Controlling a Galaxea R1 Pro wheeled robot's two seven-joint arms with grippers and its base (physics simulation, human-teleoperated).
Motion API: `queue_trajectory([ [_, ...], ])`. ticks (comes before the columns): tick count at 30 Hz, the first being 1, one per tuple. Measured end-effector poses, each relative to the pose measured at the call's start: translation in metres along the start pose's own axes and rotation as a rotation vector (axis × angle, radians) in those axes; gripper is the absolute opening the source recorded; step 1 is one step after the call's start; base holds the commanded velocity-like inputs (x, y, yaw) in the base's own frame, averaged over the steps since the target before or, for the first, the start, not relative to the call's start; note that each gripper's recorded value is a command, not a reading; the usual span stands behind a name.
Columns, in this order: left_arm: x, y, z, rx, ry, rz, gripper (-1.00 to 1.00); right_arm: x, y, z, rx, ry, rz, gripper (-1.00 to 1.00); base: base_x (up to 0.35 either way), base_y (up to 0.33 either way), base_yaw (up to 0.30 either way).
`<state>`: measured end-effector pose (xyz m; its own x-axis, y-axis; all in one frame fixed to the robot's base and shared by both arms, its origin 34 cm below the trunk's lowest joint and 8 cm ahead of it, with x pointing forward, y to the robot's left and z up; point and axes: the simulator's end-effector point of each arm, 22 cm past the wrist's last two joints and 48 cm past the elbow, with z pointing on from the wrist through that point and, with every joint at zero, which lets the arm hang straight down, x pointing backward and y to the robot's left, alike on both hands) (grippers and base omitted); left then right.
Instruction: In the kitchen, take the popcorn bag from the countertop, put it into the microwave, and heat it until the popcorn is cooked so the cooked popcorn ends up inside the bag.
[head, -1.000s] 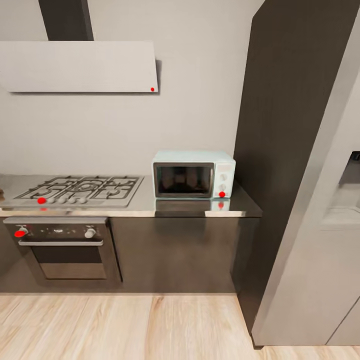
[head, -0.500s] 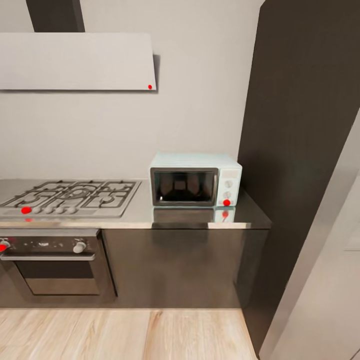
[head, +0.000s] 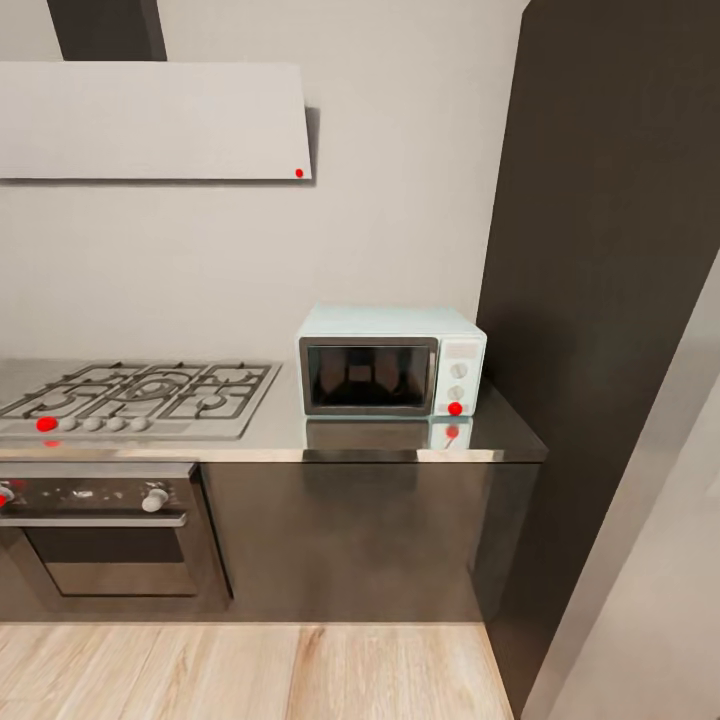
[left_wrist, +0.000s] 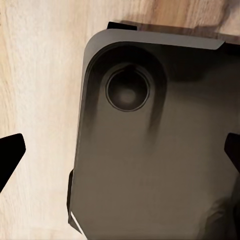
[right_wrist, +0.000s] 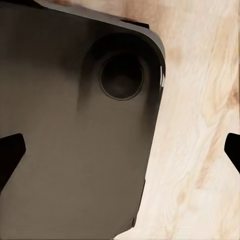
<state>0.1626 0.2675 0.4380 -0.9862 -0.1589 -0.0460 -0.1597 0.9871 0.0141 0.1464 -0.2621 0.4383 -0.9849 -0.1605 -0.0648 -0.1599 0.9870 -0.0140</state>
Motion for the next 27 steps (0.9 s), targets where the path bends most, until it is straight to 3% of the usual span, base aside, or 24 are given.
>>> queue_trajectory([
  [7, 0.0, -0.001, 0.0, 0.001, 0.0, -0.001, 1.0, -0.106, -0.012, -0.005, 0.048, -0.183, 0.002, 1.0, 0.0, 0.0, 0.0],
  [11, 0.0, -0.001, 0.0, 0.001, 0.0, -0.002, 1.0, -0.191, -0.028, -0.029, 0.082, -0.263, 0.012, 1.0, 0.0, 0.0, 0.0],
  [12, 0.0, -0.001, 0.0, 0.001, 0.0, -0.002, 1.0, -0.222, -0.034, -0.045, 0.093, -0.283, 0.021, 1.0, 0.0, 0.0, 0.0],
  [13, 0.0, -0.001, 0.0, 0.001, 0.001, -0.001, 1.0, -0.26, -0.038, -0.072, 0.102, -0.282, 0.036, 1.0, 0.0, 0.0, 0.0],
  [14, 0.0, -0.001, 0.0, 0.001, 0.0, 0.0, 1.0, -0.306, -0.037, -0.105, 0.105, -0.357, 0.047, 1.0, 0.0, 0.0, 0.0],
  [16, 0.0, -0.001, 0.0, 0.001, 0.0, 0.0, 1.0, -0.34, -0.03, -0.133, 0.102, -0.393, 0.059, 1.0, 0.0, 0.0, 0.0],
  [20, 0.0, -0.002, 0.0, 0.002, 0.0, 0.0, 1.0, -0.434, -0.04, -0.196, 0.12, -0.474, 0.072, 1.0, 0.0, 0.0, 0.0],
  [21, 0.0, -0.002, 0.0, 0.002, 0.0, 0.0, 1.0, -0.47, -0.046, -0.223, 0.125, -0.506, 0.077, 1.0, 0.0, 0.0, 0.0],
  [27, 0.0, -0.003, 0.0, 0.003, -0.001, 0.0, 1.0, -0.57, -0.053, -0.314, 0.129, -0.669, 0.086, 1.0, 0.0, 0.0, 0.0],
])
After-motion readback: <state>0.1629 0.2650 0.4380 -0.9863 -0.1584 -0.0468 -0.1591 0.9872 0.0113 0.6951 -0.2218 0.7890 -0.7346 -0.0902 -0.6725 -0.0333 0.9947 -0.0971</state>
